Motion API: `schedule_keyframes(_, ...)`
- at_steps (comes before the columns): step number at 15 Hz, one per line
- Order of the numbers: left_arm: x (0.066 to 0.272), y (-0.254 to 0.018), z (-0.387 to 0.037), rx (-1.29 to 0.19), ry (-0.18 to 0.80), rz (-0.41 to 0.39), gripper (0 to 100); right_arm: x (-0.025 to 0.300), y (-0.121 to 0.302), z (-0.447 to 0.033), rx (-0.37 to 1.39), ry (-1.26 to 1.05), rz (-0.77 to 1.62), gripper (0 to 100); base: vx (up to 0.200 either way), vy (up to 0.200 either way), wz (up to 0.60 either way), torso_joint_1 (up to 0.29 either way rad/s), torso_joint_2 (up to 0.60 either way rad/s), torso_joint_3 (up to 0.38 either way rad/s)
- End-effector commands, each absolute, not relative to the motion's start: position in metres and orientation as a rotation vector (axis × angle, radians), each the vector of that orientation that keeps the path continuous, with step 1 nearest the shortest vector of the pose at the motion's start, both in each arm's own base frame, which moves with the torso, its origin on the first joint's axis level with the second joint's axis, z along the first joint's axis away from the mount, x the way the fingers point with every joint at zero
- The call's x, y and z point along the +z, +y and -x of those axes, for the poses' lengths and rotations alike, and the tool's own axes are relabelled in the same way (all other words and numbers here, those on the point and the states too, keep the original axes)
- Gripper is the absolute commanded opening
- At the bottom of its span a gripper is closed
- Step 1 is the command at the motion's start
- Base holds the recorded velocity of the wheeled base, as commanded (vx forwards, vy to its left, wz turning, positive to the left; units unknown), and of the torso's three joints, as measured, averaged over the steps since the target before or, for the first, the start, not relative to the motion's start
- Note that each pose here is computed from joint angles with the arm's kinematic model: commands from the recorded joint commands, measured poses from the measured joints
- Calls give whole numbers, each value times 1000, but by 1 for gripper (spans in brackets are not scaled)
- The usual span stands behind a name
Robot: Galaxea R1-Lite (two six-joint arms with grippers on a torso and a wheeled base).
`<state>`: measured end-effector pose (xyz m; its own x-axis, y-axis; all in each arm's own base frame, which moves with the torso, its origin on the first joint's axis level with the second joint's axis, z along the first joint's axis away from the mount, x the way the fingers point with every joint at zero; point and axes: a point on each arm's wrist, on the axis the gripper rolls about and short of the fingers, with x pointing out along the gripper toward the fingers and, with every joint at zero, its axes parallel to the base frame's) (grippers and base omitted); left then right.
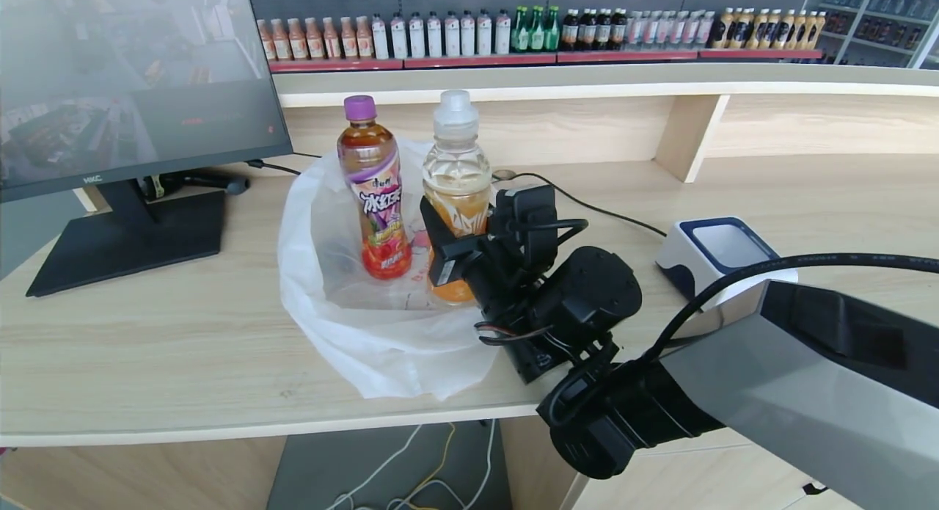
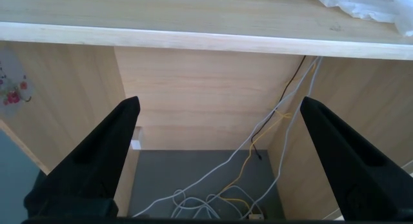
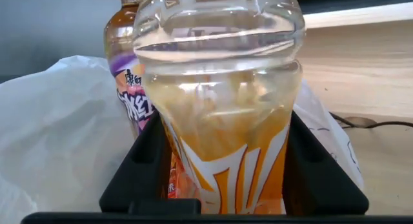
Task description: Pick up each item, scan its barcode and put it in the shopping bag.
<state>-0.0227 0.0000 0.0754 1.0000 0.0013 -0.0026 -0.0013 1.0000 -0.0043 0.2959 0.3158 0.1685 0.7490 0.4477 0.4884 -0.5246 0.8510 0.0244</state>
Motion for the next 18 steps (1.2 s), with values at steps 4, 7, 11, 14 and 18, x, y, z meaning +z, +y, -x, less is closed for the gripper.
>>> schedule_keyframes(4,75,0,23,2,3,5,100,155,321,-297,543,-459,-152,0,0,0,0,0,0,0)
schedule_keyframes(7,75,0,23,2,3,5,100,155,320,-297,542,-456,-150,0,0,0,0,0,0,0)
schedule_keyframes(11,75,0,23,2,3,5,100,154,321,-297,545,-454,-147,0,0,0,0,0,0,0)
schedule_keyframes(14,75,0,23,3,3,5,100,155,320,-297,542,-456,-150,0,0,0,0,0,0,0)
schedule_keyframes(18,75,0,23,2,3,5,100,160,318,-296,536,-464,-159,0,0,0,0,0,0,0)
